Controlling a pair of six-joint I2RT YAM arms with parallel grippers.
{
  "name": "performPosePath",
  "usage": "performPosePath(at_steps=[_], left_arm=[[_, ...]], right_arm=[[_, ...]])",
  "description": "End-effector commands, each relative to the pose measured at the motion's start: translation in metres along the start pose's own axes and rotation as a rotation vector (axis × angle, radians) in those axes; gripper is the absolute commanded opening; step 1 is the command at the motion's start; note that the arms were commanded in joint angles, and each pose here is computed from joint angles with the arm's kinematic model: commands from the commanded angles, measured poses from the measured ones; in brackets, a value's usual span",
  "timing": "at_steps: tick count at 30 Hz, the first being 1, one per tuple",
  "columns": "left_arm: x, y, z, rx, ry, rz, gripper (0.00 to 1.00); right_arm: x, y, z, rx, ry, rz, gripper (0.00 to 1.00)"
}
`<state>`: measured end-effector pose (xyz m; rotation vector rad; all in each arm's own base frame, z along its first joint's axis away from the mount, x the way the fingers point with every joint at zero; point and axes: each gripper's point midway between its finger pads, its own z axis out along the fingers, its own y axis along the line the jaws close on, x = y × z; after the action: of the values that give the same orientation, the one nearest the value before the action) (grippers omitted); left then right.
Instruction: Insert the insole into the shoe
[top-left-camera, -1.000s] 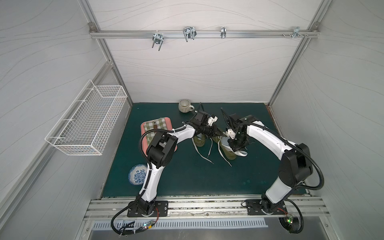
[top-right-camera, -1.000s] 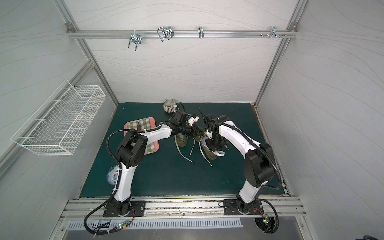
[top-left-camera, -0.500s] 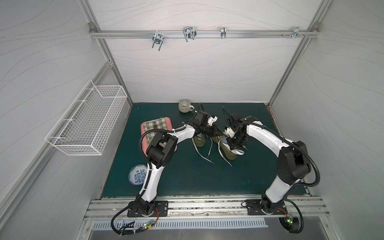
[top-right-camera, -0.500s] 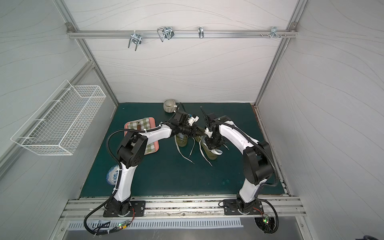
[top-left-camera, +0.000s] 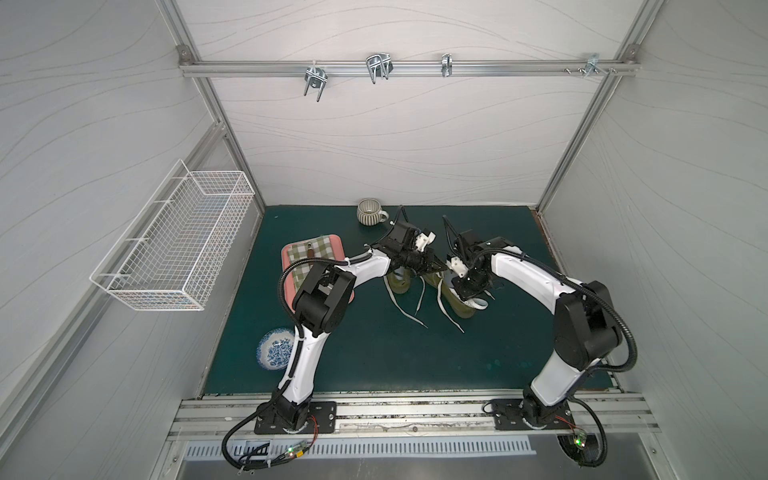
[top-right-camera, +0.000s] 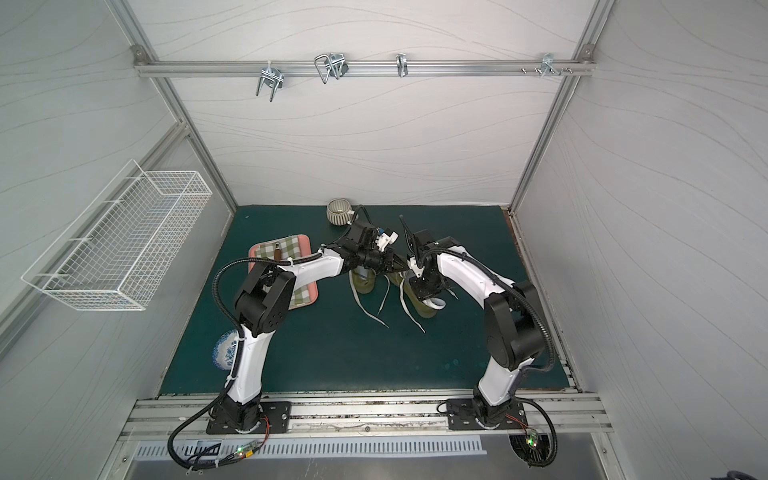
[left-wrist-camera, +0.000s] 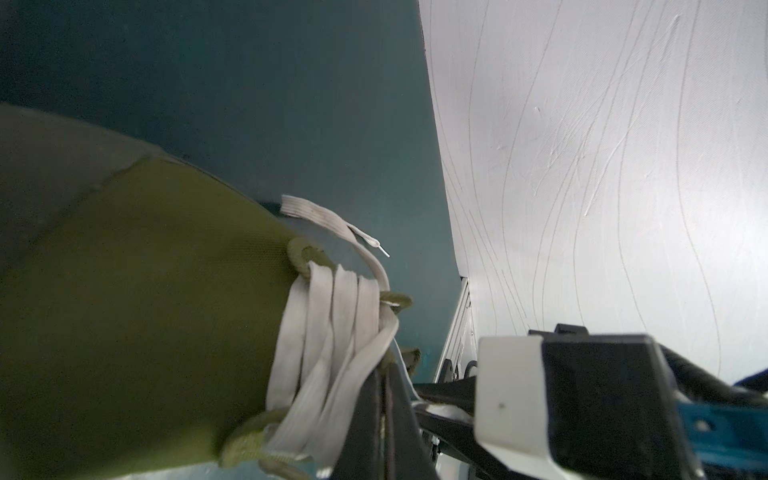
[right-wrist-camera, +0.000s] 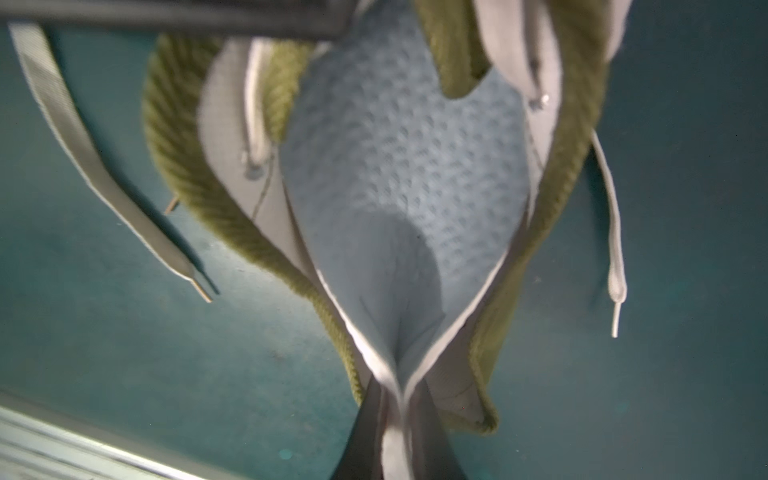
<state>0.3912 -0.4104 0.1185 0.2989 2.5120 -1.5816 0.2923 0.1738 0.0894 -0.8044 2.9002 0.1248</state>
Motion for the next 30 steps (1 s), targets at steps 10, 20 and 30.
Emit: performPosePath(at_steps=[10,20,30], left_arm=[[-0.007,-0.039,0.0,0.11,0.015,0.077,0.0],[-0.004,-0.042,0.0,0.137,0.031,0.083,0.0],[-0.002,-0.031,0.008,0.153,0.065,0.051,0.0]], right_arm=[[-0.023,0.002,-0.012,0.011,-0.168,-0.046,0.07],[-0.02,0.002,-0.008,0.005,-0.204,-0.054,0.07],[-0.031,0.001,0.007,-0.032,-0.204,-0.106,0.07]])
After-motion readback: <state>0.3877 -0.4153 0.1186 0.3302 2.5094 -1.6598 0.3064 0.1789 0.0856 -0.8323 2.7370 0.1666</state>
